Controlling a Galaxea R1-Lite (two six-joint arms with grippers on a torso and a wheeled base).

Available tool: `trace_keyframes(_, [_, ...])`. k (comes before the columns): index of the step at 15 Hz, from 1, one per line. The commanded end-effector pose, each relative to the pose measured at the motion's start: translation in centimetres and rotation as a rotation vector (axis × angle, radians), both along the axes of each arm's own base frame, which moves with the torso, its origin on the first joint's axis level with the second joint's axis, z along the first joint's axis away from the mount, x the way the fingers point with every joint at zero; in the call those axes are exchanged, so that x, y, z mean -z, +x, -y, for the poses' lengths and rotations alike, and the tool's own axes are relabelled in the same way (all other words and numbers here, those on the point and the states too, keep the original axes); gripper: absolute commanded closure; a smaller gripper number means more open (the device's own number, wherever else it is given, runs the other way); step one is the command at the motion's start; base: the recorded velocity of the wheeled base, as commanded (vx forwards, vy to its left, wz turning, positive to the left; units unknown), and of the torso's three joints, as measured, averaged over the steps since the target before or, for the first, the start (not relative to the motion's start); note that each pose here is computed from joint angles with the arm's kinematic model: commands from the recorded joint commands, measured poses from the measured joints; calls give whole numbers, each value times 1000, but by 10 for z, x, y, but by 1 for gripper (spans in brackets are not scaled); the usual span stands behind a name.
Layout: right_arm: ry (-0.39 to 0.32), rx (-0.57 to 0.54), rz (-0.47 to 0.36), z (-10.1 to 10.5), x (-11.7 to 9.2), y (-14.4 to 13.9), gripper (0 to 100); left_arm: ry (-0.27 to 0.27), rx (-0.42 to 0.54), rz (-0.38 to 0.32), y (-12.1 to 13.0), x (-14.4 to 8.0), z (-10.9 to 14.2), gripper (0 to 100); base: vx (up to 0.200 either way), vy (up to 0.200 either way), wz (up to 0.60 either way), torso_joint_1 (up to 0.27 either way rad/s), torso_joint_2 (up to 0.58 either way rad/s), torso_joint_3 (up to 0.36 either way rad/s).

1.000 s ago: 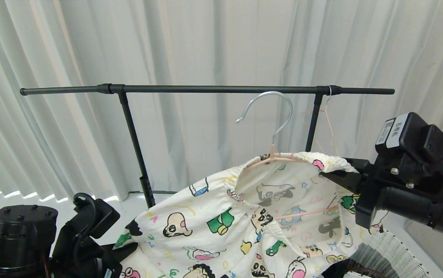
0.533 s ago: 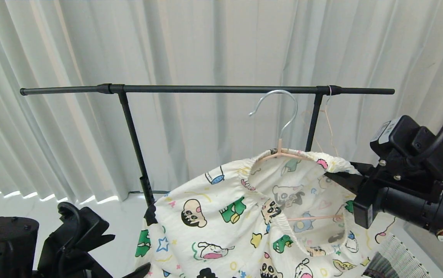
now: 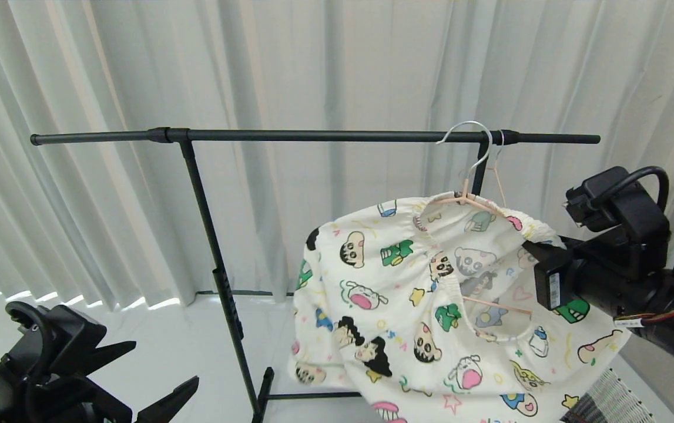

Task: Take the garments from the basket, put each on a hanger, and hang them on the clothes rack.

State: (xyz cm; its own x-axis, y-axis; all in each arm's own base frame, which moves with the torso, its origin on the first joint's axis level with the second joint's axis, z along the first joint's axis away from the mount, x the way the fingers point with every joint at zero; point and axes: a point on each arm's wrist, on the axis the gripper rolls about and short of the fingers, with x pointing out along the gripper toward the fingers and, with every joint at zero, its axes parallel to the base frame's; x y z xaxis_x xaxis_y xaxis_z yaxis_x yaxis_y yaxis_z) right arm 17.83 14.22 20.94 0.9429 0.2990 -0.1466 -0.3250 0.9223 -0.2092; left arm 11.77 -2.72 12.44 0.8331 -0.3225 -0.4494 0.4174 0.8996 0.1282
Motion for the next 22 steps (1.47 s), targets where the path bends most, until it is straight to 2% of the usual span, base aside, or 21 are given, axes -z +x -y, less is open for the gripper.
trace_keyframes(1, [-14,45,-49,-6,13,11,100,-2,-10,18,-1,-3,-1,0,0,0,0,0,0,0])
trace_keyframes(4, [-6,172,-81,-10,23,40,100,-2,-7,43,2,-8,-1,0,0,0,0,0,0,0])
trace_keyframes(8, [64,272,-89,-13,20,77,100,34,-82,74,1,-13,-2,0,0,0,0,0,0,0])
trace_keyframes(10, [130,290,-114,-19,18,88,100,37,-89,77,1,-13,-3,0,0,0,0,0,0,0])
trace_keyframes(11, [128,292,-124,-19,17,88,100,39,-90,79,1,-13,-3,0,0,0,0,0,0,0])
trace_keyframes(13, [121,313,-135,-20,13,99,100,104,-102,93,0,-12,-4,0,0,0,0,0,0,0])
trace_keyframes(14, [115,336,-130,-22,13,105,100,116,-102,94,1,-12,-4,0,0,0,0,0,0,0])
trace_keyframes(18, [109,380,-122,-28,16,124,100,116,-96,104,0,-13,-3,0,0,0,0,0,0,0])
trace_keyframes(22, [79,405,-138,-29,18,125,100,112,-94,116,-1,-15,-3,0,0,0,0,0,0,0])
